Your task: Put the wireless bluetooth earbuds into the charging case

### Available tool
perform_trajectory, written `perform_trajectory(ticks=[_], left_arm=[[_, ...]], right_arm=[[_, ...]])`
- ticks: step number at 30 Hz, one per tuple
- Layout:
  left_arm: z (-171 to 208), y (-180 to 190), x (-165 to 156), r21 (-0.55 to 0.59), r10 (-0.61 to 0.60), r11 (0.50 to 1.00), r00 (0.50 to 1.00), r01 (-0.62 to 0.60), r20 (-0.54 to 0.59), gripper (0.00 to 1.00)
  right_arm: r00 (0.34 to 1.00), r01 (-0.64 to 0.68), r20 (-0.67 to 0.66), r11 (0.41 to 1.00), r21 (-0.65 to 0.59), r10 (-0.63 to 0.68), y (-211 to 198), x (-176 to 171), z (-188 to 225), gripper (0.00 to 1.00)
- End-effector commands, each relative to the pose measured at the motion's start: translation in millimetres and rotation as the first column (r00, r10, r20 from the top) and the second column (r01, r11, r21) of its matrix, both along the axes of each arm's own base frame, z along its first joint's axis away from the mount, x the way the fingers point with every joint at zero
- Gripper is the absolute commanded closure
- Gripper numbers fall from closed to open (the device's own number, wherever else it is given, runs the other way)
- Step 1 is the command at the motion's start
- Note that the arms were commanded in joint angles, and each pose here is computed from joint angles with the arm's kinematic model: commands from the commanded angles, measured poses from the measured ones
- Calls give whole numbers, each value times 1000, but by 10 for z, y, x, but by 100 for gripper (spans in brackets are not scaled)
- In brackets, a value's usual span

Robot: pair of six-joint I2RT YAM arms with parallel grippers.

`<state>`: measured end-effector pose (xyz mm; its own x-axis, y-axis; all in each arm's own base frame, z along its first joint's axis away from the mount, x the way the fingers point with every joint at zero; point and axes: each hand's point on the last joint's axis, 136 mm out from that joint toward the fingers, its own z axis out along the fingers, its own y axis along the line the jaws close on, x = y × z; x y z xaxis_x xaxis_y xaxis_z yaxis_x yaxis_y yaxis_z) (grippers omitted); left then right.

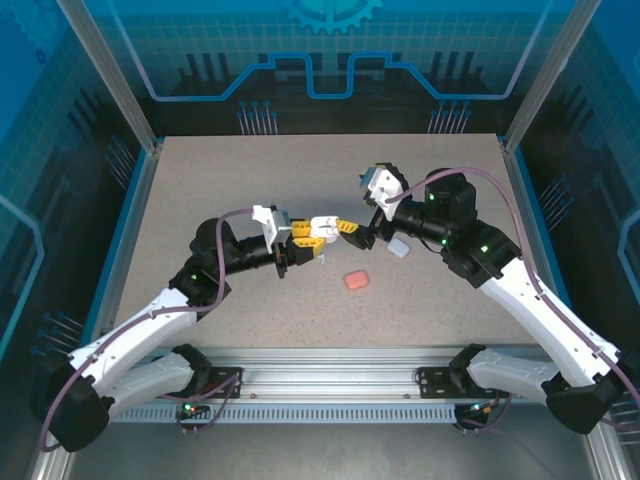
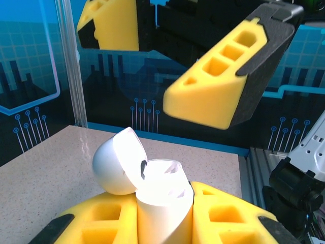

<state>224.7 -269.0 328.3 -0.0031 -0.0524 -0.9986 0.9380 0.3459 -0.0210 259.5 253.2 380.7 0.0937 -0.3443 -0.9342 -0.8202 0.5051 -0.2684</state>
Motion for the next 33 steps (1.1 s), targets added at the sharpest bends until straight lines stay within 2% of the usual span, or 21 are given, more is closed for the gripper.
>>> perform_trajectory(ticks=[1,6,9,12,15,19,22,27,33], left_arm=[[48,51,-3,-9,41,999,998,-41,36,100],[45,169,8,-23,115,993,991,-113,66,100],[63,250,-35,-41,144,989,986,-141,90,100],[117,334,-98,-59,169,985,979,-163,113,100],[199,404,-188,-69,177,983,973,-169,147,100],[341,481,-316,-97,180,982,963,-163,200,100],[405,519,-378,-112,180,981,959,-159,219,100],[459,548,-441,-126,176,981,957,-150,229,100],[446,549,-447,-122,174,981,959,-149,225,100]], right_arm=[[999,40,2,998,54,-40,-107,3,166,0],[980,143,-149,985,95,-128,-198,152,5,0],[921,287,-300,954,85,-250,-293,353,-270,0],[848,341,-433,940,5,-305,-309,472,-649,1],[788,332,-521,939,-92,-329,-261,523,-994,16],[688,340,-624,924,-175,-371,-197,596,-1353,26],[628,335,-676,918,-213,-386,-105,635,-1588,31],[540,302,-690,876,-376,-482,13,683,-2046,40],[481,234,-683,831,-505,-550,244,703,-2503,42]])
